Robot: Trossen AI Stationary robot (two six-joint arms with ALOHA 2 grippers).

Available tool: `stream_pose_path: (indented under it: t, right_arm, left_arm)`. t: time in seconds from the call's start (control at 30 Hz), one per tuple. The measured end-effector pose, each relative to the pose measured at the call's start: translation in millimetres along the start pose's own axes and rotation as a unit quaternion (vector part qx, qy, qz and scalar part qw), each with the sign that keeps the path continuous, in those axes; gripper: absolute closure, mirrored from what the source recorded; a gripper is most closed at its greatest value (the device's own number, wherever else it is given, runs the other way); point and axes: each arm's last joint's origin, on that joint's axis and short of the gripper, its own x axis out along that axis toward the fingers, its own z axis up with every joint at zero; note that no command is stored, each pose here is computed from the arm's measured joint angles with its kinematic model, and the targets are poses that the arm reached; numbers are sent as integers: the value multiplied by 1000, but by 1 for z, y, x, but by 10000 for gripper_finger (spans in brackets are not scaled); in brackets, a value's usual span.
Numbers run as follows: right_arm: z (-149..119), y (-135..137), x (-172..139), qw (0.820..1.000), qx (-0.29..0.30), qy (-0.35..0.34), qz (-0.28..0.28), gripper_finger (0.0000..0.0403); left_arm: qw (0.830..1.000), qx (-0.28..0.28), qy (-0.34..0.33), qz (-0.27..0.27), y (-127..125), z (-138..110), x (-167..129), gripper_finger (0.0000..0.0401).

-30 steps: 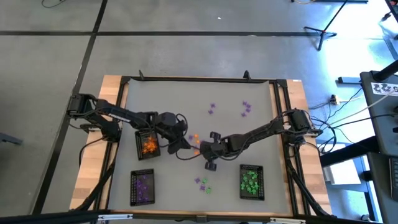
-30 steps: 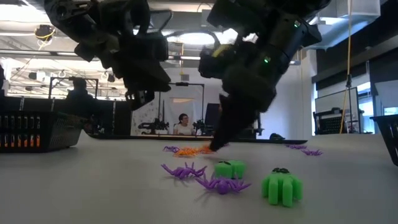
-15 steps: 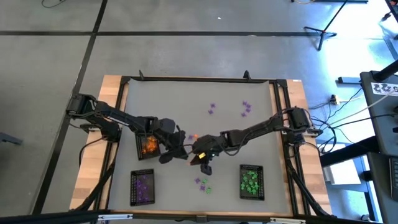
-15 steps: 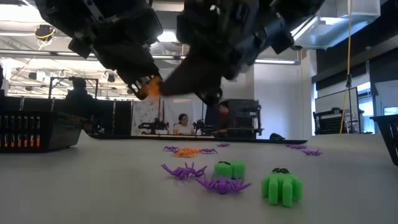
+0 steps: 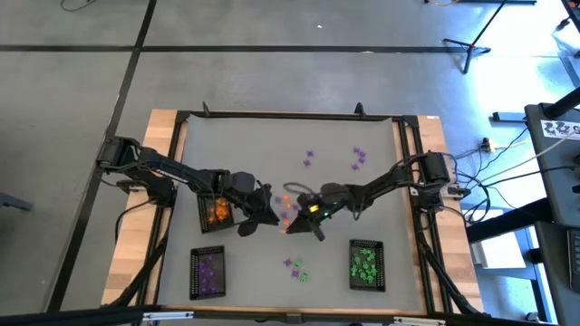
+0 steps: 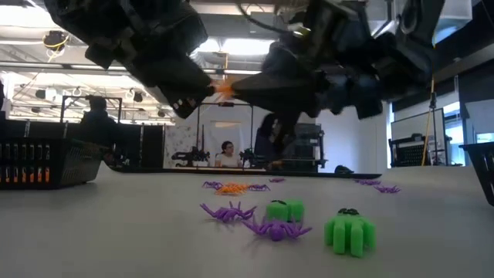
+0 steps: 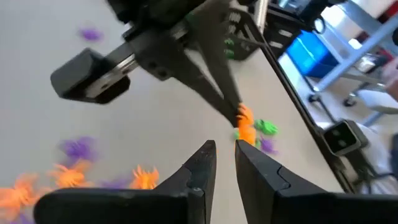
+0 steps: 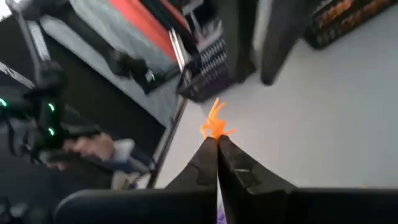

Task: Sort Halloween decoration
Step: Put the orange spider toy into the top black basket

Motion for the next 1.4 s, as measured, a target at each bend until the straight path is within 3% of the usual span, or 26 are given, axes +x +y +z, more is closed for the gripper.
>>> stream_pose_path:
  t: [0.27,0.6,1.4]
  right_arm:
    - [-5,-5,-13,999,17,-39,-11,403]
    - [-5,-6,-13,999,15,-45,-18,403]
    - [12,-7,-4,998,18,-54,-34,403]
  left_arm:
    - [999,35,-29,26,-8,15,3,345]
    - [999,3,26,26,-2,6,1,345]
    - [999,6,9,30,-2,9,2,345]
